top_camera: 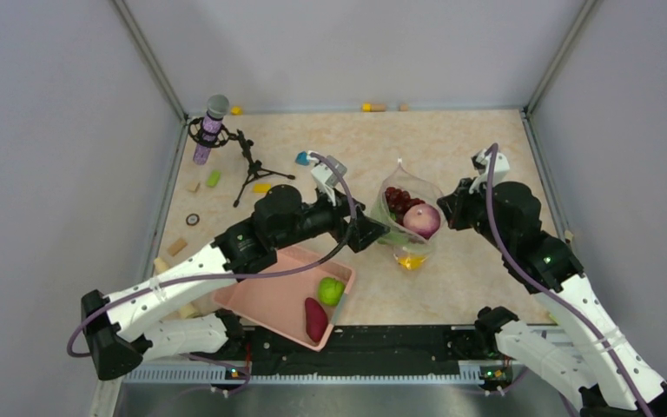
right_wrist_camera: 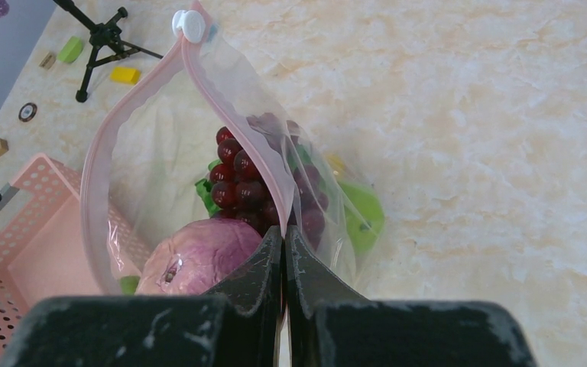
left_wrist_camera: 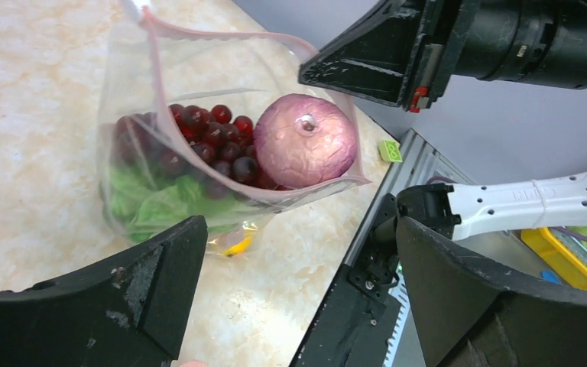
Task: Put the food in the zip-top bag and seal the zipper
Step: Pick up the fake fruit from the bin.
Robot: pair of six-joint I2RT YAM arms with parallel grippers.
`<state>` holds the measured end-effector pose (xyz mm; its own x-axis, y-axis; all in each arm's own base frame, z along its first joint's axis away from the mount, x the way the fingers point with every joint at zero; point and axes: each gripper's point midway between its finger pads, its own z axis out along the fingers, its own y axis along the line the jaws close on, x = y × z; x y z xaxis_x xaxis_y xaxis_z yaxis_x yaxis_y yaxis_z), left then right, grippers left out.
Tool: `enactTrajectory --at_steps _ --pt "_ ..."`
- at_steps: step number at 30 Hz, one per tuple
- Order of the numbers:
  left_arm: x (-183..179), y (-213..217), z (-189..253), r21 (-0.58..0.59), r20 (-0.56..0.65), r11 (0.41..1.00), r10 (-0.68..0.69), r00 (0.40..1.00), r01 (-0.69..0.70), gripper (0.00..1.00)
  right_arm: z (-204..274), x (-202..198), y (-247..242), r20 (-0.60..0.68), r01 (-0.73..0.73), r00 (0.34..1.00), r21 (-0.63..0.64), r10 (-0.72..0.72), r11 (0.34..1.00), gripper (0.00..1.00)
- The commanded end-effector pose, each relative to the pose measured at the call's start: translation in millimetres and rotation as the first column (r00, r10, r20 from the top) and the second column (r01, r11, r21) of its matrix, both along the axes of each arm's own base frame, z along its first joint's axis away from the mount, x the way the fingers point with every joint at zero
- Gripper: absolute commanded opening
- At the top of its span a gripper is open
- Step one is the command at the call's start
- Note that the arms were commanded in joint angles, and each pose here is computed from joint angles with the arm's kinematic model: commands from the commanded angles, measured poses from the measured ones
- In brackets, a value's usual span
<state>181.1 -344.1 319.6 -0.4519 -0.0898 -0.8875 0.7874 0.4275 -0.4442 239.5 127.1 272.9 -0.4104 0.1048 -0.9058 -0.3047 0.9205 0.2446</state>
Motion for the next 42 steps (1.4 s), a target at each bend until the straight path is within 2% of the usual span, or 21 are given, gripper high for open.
enactTrajectory --at_steps 1,8,13,17,29,34,42 --pt "7 18 6 -0.057 0.003 0.993 0.108 0.994 -0.108 0.99 20 -1 -6 0.059 0.027 0.998 0.036 -0.029 0.999 0.0" --pt "15 55 -38 0.036 -0.086 0.958 0.285 0.955 -0.283 0.99 39 0 -9 0.12 0.042 0.991 0.075 -0.051 0.996 0.0" --pt "16 101 -65 0.086 -0.139 0.89 0.456 0.879 -0.448 0.99 67 -9 7 0.178 -0.061 0.983 0.145 0.035 0.988 0.0" --pt "9 126 -99 0.119 -0.208 0.848 0.53 0.822 -0.516 0.99 78 -18 10 0.223 -0.102 0.973 0.172 0.062 0.98 0.0" --pt "-39 167 -207 0.397 -0.386 0.792 0.602 0.699 -0.463 0.99 68 -14 -11 0.217 0.005 0.976 0.136 -0.035 0.991 0.0" --pt "-55 155 -229 0.438 -0.447 0.824 0.546 0.709 -0.359 0.99 59 -13 -23 0.206 0.066 0.974 0.119 -0.09 0.991 0.0" --pt "-58 120 -230 0.367 -0.5 0.896 0.417 0.759 -0.251 0.99 54 -13 -23 0.195 0.072 0.976 0.112 -0.093 0.991 0.0"
